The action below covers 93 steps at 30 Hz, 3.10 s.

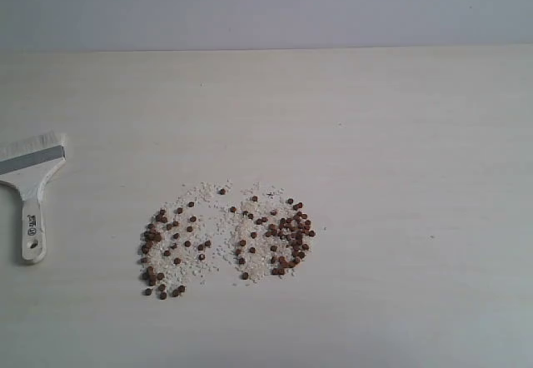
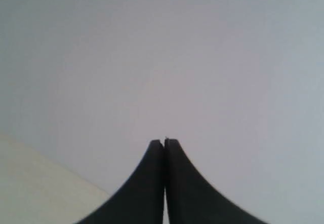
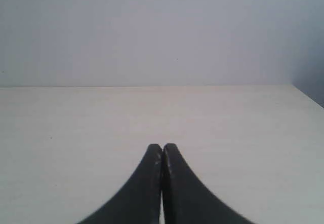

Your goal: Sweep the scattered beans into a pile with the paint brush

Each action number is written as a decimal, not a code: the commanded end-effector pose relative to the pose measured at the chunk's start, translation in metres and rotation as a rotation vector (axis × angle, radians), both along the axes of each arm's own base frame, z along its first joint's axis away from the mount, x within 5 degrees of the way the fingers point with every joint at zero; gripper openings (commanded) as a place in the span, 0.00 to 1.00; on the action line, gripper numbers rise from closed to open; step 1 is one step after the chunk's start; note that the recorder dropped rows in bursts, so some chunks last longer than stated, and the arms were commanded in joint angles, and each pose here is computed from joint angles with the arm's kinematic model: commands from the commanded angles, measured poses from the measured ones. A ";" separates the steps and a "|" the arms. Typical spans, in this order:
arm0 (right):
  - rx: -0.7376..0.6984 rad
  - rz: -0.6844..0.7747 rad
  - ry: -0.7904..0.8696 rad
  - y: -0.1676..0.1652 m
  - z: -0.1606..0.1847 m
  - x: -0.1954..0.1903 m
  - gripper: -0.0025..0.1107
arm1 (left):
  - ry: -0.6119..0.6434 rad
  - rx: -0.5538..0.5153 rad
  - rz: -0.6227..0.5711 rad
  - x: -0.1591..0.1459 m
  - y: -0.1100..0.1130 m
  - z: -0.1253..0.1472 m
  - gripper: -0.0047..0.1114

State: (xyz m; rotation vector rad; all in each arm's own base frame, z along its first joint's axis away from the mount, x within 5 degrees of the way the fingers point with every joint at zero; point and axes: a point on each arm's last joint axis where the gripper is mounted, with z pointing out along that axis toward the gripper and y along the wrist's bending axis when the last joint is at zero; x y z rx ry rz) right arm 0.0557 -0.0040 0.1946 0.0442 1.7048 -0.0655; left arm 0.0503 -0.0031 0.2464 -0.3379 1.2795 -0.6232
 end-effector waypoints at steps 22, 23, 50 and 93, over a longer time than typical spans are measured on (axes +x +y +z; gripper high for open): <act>-0.008 0.002 -0.024 0.000 0.001 0.000 0.02 | 0.737 0.642 -0.139 0.120 -0.027 0.130 0.21; -0.008 0.002 -0.024 0.000 0.001 0.000 0.02 | 0.760 0.652 -0.147 0.125 -0.028 0.127 0.27; -0.008 0.002 -0.024 0.000 0.001 0.000 0.02 | 1.564 0.613 -0.325 0.243 -0.078 -0.078 0.57; -0.008 0.002 -0.024 0.000 0.001 0.000 0.02 | 1.546 0.482 -0.098 0.270 -0.075 -0.131 0.52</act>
